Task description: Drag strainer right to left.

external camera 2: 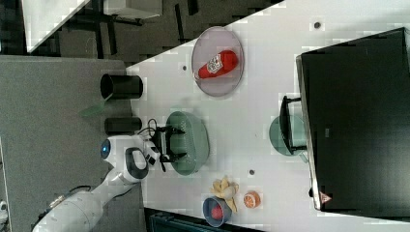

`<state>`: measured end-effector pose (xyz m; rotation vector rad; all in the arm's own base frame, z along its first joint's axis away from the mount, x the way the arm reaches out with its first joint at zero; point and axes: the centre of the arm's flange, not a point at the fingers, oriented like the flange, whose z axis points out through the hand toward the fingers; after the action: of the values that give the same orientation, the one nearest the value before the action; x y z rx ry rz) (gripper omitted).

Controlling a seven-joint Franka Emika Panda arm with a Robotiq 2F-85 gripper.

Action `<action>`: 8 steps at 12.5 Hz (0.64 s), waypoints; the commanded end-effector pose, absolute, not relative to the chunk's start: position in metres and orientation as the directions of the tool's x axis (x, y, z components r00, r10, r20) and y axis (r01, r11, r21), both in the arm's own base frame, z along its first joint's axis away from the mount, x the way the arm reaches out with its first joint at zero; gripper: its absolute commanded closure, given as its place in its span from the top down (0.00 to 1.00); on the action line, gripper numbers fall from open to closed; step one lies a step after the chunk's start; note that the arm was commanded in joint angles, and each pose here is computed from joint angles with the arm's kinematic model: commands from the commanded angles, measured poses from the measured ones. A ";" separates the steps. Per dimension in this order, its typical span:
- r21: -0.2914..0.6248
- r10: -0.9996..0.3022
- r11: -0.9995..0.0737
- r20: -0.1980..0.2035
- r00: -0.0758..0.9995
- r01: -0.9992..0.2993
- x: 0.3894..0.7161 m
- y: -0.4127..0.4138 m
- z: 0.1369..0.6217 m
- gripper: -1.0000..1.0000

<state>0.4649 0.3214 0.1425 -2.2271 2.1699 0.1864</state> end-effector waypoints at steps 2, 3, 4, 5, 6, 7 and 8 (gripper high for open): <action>0.051 -0.992 0.015 -0.123 -0.022 -0.999 0.461 0.366 0.153 1.00; 0.047 -0.992 0.005 -0.128 -0.011 -0.999 0.460 0.374 0.153 1.00; 0.043 -0.991 -0.003 -0.132 -0.002 -0.999 0.461 0.382 0.152 1.00; 0.040 -0.991 -0.010 -0.136 0.005 -0.999 0.460 0.388 0.152 1.00; 0.035 -0.990 -0.014 -0.142 0.009 -0.999 0.462 0.394 0.153 1.00; 0.040 -0.990 -0.017 -0.140 0.012 -0.999 0.461 0.398 0.151 1.00; 0.039 -0.990 -0.024 -0.142 0.018 -0.999 0.461 0.402 0.150 1.00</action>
<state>0.4559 0.3839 0.1402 -2.2686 2.1153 0.1854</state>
